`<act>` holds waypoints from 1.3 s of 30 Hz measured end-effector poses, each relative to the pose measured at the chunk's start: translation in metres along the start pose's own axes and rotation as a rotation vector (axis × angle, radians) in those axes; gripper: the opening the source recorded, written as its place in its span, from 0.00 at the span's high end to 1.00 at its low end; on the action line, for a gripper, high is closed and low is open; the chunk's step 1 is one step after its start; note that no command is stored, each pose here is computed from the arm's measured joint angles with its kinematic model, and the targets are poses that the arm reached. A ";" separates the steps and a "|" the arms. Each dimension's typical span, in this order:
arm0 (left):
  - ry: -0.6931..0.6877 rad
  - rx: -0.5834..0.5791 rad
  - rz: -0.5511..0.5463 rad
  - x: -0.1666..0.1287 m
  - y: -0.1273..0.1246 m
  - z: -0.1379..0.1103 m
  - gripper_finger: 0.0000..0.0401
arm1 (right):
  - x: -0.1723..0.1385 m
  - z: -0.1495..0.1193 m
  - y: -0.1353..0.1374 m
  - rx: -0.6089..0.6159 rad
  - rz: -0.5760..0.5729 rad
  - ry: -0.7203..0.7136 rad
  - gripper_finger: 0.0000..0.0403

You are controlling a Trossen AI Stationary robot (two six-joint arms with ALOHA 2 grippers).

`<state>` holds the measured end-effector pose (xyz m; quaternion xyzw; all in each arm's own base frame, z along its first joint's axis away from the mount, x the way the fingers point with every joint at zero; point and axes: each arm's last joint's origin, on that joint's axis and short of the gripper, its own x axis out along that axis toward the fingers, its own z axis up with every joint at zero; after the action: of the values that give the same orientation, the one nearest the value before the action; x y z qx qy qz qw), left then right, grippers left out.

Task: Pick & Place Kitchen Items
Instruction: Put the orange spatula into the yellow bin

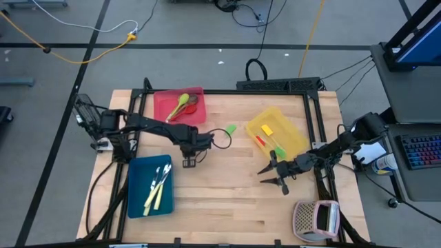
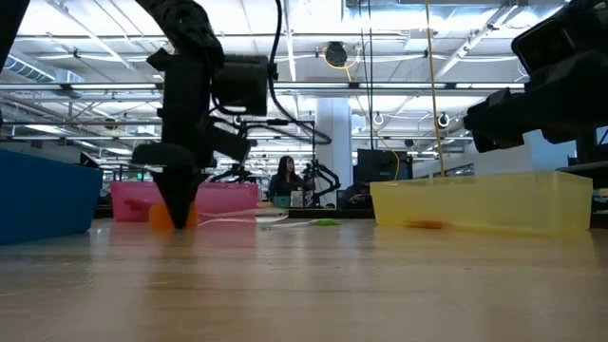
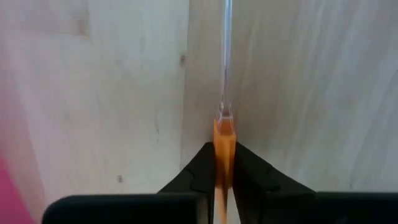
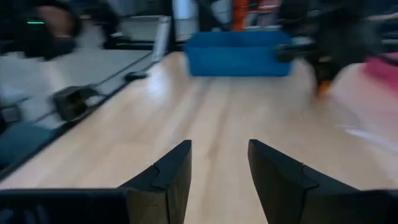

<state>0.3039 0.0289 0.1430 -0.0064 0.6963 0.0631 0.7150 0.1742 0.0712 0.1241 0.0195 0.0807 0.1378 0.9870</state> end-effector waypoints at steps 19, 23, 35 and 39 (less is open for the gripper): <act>-0.672 -0.020 -0.068 -0.054 -0.088 0.033 0.93 | -0.001 0.018 -0.015 -0.028 -0.286 -0.180 0.65; -0.782 -0.024 -0.091 -0.058 -0.098 0.041 0.93 | 0.004 0.022 -0.019 0.013 -0.297 -0.189 0.68; -0.957 -0.039 -0.161 -0.042 -0.121 0.063 0.94 | 0.043 0.033 -0.013 0.011 -0.176 -0.190 0.74; -0.947 -0.020 -0.146 -0.040 -0.127 0.060 0.91 | 0.050 0.035 -0.014 -0.003 -0.181 -0.201 0.74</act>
<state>0.3755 -0.0944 0.1743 -0.0328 0.2910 0.0155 0.9560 0.2315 0.0714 0.1504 0.0245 -0.0173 0.0459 0.9985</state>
